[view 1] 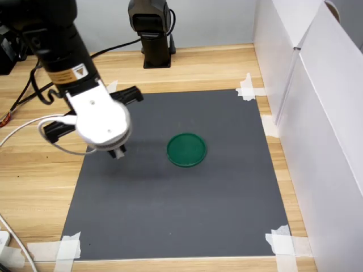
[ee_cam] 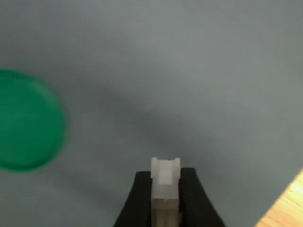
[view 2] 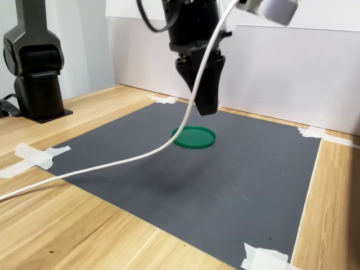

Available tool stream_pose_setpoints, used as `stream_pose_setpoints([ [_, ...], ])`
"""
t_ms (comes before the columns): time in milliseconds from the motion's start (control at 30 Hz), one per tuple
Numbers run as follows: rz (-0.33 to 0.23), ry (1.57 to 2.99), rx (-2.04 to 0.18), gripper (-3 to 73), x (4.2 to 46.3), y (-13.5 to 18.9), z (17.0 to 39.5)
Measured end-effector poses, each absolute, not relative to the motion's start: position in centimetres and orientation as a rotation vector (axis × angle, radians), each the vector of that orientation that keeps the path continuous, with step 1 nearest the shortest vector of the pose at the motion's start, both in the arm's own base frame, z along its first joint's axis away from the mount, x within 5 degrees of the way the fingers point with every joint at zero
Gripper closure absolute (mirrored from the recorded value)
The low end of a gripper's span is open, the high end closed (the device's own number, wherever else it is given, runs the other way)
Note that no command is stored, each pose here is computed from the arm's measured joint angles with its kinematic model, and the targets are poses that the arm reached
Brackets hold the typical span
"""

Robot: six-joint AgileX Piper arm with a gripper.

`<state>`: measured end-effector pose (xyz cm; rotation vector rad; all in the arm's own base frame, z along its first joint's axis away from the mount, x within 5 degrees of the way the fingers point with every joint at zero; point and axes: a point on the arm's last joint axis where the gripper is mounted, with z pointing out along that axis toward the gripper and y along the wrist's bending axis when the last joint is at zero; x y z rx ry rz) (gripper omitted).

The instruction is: Grasp a white terminal and put it in the green lid.

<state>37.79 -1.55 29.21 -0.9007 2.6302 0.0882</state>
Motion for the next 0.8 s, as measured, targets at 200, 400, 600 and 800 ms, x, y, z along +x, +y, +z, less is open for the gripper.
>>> stream_pose_setpoints([
  [200,0.108,2.596,-1.053,60.3,36.4,1.7,30.7],
  [400,0.101,2.588,-1.171,60.3,34.3,4.4,30.0],
  [600,0.108,2.575,-1.245,60.3,32.5,6.3,28.7],
  [800,0.093,2.571,-1.303,60.3,31.5,7.9,26.4],
])
